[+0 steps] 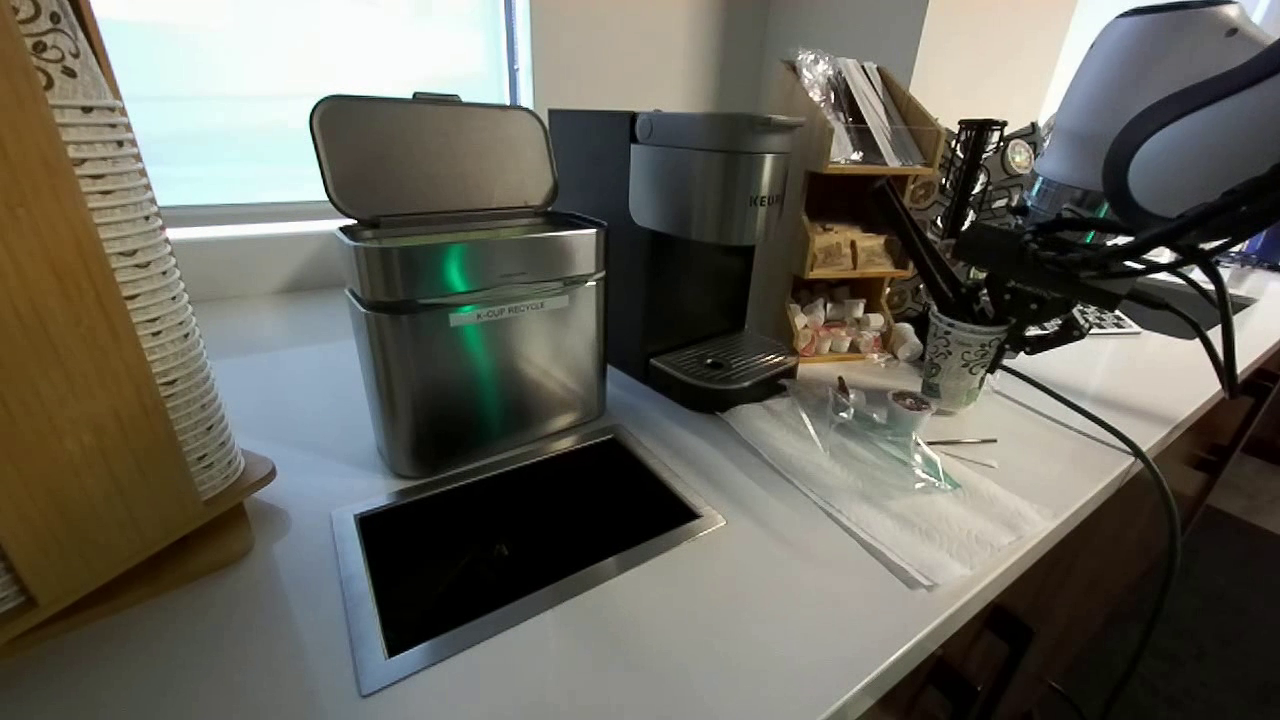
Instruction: Place the stacked coffee cups on the left upright then put the black tongs on top of the wooden stand.
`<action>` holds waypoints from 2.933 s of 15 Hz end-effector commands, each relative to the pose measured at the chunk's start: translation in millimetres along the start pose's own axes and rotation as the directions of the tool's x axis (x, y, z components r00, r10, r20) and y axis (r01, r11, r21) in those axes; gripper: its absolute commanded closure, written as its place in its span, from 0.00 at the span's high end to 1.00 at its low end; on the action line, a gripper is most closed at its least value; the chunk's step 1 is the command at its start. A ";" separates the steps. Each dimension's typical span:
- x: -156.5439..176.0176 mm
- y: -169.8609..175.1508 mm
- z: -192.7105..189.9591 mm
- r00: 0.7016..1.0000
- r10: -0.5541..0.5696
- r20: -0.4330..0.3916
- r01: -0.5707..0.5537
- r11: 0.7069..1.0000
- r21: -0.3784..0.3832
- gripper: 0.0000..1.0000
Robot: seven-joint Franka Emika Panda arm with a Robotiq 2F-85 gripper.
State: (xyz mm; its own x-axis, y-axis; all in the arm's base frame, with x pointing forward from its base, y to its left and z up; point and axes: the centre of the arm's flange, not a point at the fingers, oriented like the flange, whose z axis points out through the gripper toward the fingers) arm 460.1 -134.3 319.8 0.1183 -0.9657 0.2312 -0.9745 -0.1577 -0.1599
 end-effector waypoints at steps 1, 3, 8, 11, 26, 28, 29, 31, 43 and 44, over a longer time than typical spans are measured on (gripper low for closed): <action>-2.1 -4.6 -3.7 1.000 0.006 -0.029 -0.004 0.999 0.053 0.01; -2.4 -6.7 -3.8 1.000 0.014 -0.013 -0.014 0.998 0.058 0.01; -0.6 -5.1 -1.9 0.996 0.086 0.004 -0.086 0.995 0.046 0.01; 2.4 -11.3 -0.3 0.983 0.181 0.043 -0.184 0.981 0.062 0.01; -7.8 -51.8 22.6 0.914 0.386 0.127 -0.390 0.921 0.008 0.30; -10.8 -52.4 17.5 0.920 0.372 0.123 -0.377 0.926 0.017 0.32; -14.2 -52.8 18.0 0.924 0.363 0.122 -0.368 0.930 0.022 0.40; -18.7 -54.3 14.1 0.936 0.337 0.107 -0.342 0.939 0.038 0.54; -26.2 -57.0 -33.6 0.968 0.248 -0.030 -0.239 0.956 0.172 1.00; -28.2 -56.5 -40.7 0.971 0.238 -0.033 -0.228 0.956 0.185 1.00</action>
State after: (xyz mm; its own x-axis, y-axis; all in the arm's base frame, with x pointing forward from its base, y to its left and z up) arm 517.0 -104.0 349.1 -0.1177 -0.9724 0.2013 -0.9389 0.0430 -0.3414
